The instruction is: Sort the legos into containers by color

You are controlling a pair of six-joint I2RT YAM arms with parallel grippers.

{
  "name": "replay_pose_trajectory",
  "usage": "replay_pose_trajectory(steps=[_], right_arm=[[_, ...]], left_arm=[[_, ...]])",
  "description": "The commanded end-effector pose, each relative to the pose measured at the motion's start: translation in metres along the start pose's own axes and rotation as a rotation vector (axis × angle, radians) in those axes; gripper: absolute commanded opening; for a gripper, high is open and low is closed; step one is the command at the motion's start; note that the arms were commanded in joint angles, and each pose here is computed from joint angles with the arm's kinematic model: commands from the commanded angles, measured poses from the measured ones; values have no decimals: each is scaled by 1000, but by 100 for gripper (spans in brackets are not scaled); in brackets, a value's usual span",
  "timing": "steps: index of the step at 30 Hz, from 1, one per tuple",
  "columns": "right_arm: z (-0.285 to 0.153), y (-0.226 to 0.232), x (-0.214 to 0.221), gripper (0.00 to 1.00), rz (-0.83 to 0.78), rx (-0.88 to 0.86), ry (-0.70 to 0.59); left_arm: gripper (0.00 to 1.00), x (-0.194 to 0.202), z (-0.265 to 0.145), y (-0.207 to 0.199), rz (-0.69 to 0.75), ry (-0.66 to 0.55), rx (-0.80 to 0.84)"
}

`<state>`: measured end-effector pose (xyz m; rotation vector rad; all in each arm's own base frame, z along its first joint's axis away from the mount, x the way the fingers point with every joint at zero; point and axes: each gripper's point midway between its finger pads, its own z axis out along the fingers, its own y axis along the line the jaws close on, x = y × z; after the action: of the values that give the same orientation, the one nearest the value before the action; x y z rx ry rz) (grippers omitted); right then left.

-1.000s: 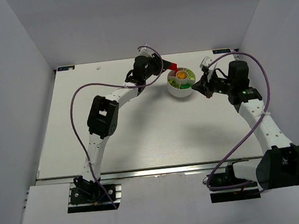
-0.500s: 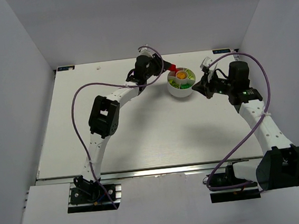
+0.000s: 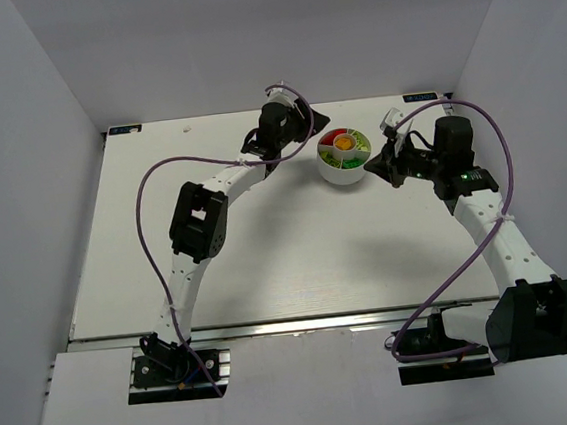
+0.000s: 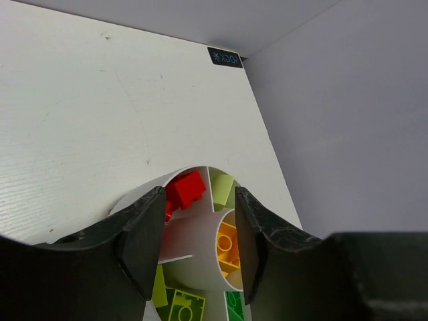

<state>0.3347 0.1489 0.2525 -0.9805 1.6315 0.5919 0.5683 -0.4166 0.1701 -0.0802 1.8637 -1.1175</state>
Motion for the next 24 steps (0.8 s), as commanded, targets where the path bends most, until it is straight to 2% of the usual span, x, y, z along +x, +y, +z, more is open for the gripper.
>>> replay_pose_trajectory(steps=[1,3,4,5,6,7,8,9,11,12,13,16,18,19,21,24], right_arm=[[-6,2,-14,1,-8,-1,-27],[-7,-1,-16,21,-11,11,-25],[-7,-1,-16,46,-12,15,-23],[-8,-4,-15,62,-12,31,-17],[-8,-5,-15,84,-8,38,-15],[-8,-7,-16,89,-8,44,-13],[-8,-9,-15,90,0,61,-9],[-8,-10,-15,89,12,65,-8],[-8,-11,-14,89,30,76,-2],[-8,-13,-15,89,41,87,-1],[-9,-17,-14,89,69,113,5],[-9,-26,-10,90,99,157,17],[-7,-30,-9,89,117,175,13],[-6,-33,-8,89,145,187,17],[-5,-33,-8,89,159,182,23],[-5,-36,-9,89,199,186,37]], left_arm=[[55,-43,-15,-43,52,-78,43],[50,-60,-26,-56,91,-104,44],[45,-67,-32,-56,102,-114,30],[38,-62,-38,-46,105,-98,8],[19,-80,-55,-62,122,-125,28],[11,-89,-67,-60,129,-136,33],[6,-69,-78,-37,122,-88,-10],[6,-89,-103,-56,136,-124,15],[14,-94,-133,-45,146,-131,-12],[22,-88,-161,-39,156,-129,-43],[44,-89,-176,-29,176,-144,-91],[77,-78,-230,-20,196,-166,-163],[89,-61,-252,-7,189,-145,-204],[98,-66,-266,-20,192,-165,-184],[98,-53,-280,-14,181,-132,-206],[98,-56,-302,-24,180,-156,-199]])
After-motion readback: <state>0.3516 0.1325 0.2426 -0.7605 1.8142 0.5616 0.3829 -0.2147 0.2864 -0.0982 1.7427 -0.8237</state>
